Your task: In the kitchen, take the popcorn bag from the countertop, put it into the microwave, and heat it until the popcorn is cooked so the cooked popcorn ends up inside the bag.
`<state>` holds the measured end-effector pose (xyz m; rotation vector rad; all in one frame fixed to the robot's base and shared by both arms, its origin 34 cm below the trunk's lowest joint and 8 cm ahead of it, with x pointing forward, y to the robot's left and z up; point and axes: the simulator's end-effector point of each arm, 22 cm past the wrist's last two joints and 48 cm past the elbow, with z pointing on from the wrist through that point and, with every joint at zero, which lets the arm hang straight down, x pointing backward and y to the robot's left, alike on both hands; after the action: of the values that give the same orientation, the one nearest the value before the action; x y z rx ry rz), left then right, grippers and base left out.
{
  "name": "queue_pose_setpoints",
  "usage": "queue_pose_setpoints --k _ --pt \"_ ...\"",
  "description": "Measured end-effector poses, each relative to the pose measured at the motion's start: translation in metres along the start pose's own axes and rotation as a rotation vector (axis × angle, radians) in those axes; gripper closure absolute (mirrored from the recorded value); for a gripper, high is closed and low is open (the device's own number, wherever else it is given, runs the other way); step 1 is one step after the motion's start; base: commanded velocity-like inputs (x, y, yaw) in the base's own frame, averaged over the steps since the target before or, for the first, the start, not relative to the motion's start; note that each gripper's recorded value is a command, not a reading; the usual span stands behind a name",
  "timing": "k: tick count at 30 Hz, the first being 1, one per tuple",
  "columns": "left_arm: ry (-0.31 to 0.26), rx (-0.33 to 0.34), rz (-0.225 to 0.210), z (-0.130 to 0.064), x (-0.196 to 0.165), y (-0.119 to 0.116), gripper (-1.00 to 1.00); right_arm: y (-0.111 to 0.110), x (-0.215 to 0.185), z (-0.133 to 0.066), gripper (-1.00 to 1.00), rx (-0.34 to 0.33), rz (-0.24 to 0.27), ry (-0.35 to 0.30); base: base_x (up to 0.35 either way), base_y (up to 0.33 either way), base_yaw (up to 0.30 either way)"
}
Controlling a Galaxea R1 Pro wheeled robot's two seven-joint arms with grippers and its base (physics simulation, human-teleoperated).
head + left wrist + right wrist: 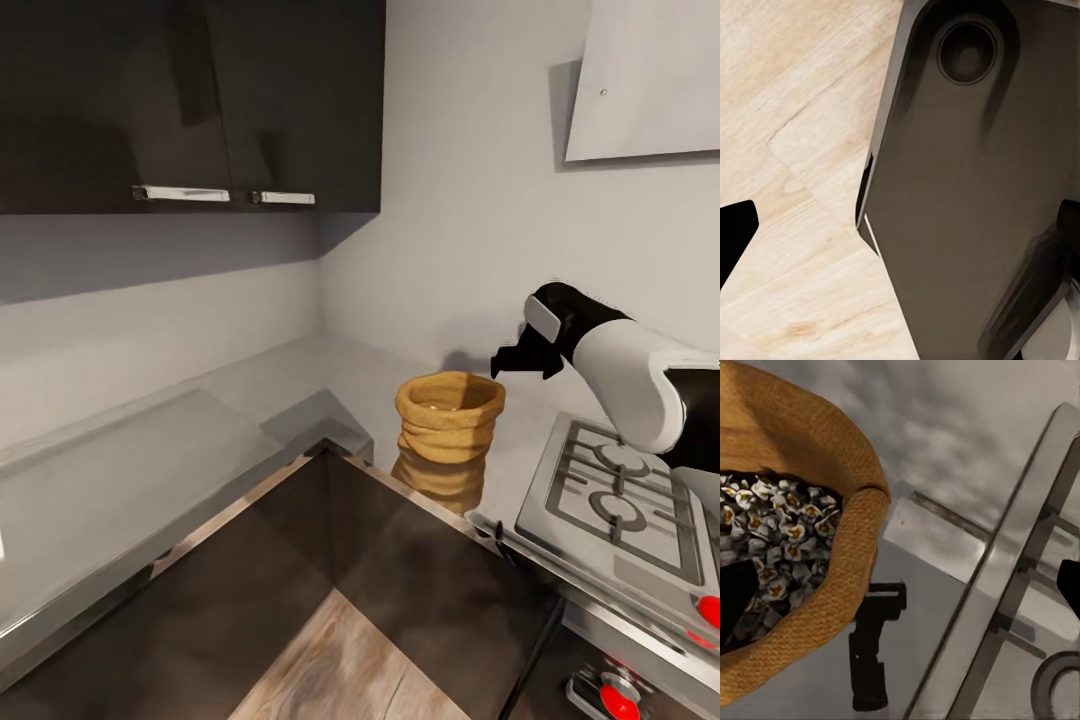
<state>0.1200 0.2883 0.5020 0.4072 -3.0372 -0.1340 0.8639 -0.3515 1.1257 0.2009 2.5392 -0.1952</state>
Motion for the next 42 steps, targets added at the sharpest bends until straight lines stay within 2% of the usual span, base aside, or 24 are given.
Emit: queue_pose_setpoints --k 4,14,24,30,42 --pt "0.000 0.000 0.000 0.000 0.000 0.000 -1.00 0.001 0.009 0.006 -1.00 0.000 -0.003 0.024 0.000 0.000 0.000" --pt "-0.001 -0.001 -0.001 0.000 0.000 0.001 -1.00 0.000 0.009 0.006 -1.00 0.000 -0.003 0.024 0.172 0.000 0.000" --pt "0.000 -0.001 -0.001 0.000 0.000 0.001 -1.00 0.000 0.010 0.006 -1.00 0.001 -0.003 0.027 0.017 0.000 0.000" --pt "0.001 0.000 0.000 0.000 0.000 0.000 -1.00 0.001 0.027 0.016 -1.00 0.002 -0.008 0.075 0.000 0.000 0.000" --pt "0.011 -0.003 0.000 0.000 0.004 0.002 -1.00 0.002 0.034 0.024 -1.00 0.003 -0.011 0.095 0.000 0.000 0.000"
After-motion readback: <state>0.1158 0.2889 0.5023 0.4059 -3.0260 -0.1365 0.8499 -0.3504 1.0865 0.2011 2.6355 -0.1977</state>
